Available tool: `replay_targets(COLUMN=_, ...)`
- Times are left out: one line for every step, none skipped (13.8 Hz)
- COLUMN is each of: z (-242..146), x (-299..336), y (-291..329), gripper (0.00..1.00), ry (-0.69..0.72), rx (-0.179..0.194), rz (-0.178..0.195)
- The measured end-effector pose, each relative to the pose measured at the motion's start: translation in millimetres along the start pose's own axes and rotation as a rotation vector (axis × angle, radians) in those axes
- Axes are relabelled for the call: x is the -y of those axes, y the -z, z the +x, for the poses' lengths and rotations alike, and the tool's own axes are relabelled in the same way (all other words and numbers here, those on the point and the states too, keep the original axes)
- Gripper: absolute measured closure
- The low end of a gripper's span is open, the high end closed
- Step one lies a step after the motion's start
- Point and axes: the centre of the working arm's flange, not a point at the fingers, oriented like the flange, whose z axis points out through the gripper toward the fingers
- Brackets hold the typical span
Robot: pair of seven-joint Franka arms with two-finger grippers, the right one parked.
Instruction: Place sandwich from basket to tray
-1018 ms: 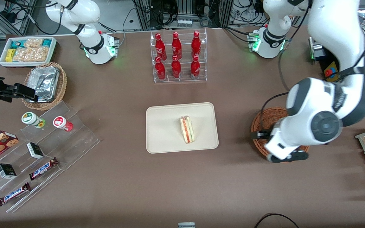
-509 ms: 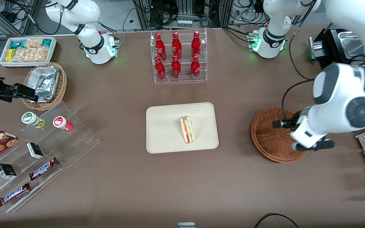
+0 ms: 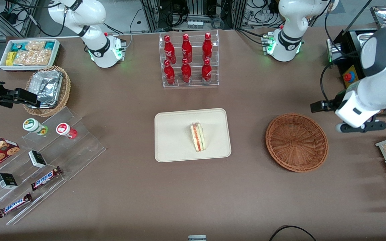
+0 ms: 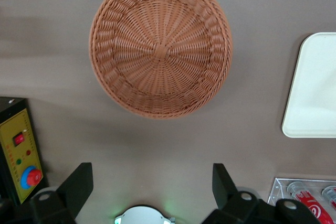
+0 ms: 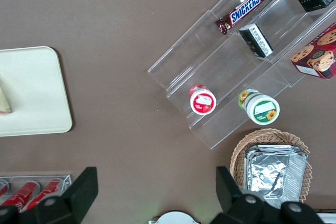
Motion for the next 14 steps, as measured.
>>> replay_targets(z=-7, x=2, y=3, gripper=0.0, ry=0.004, rx=-0.004, rz=0.003)
replay_targets(z=-13, x=4, y=5, gripper=0.0, ry=0.008, rx=-0.006, rz=0.006)
replay_targets(z=-19, x=7, y=5, gripper=0.0, ry=0.013, rx=-0.007, rz=0.009)
replay_targets(z=-24, x=11, y=6, gripper=0.0, ry=0.022, rx=-0.007, rz=0.011)
replay_targets(z=-28, x=16, y=7, gripper=0.0, ry=0.03, rx=-0.006, rz=0.012)
replay_targets(z=-34, x=20, y=8, gripper=0.0, ry=0.037, rx=0.0, rz=0.014)
replay_targets(z=-39, x=23, y=11, gripper=0.0, ry=0.041, rx=0.007, rz=0.014)
replay_targets(z=-44, x=24, y=15, gripper=0.0, ry=0.042, rx=0.011, rz=0.015)
replay_targets(z=-51, x=25, y=19, gripper=0.0, ry=0.042, rx=0.016, rz=0.016)
replay_targets(z=-57, x=25, y=23, gripper=0.0, ry=0.041, rx=0.019, rz=0.016)
replay_targets(z=-61, x=25, y=27, gripper=0.0, ry=0.041, rx=0.019, rz=0.015)
replay_targets(z=-64, x=26, y=29, gripper=0.0, ry=0.041, rx=0.016, rz=0.013)
replay_targets(z=-66, x=26, y=31, gripper=0.0, ry=0.042, rx=0.012, rz=0.01)
replay_targets(z=-66, x=27, y=33, gripper=0.0, ry=0.043, rx=0.009, rz=0.008)
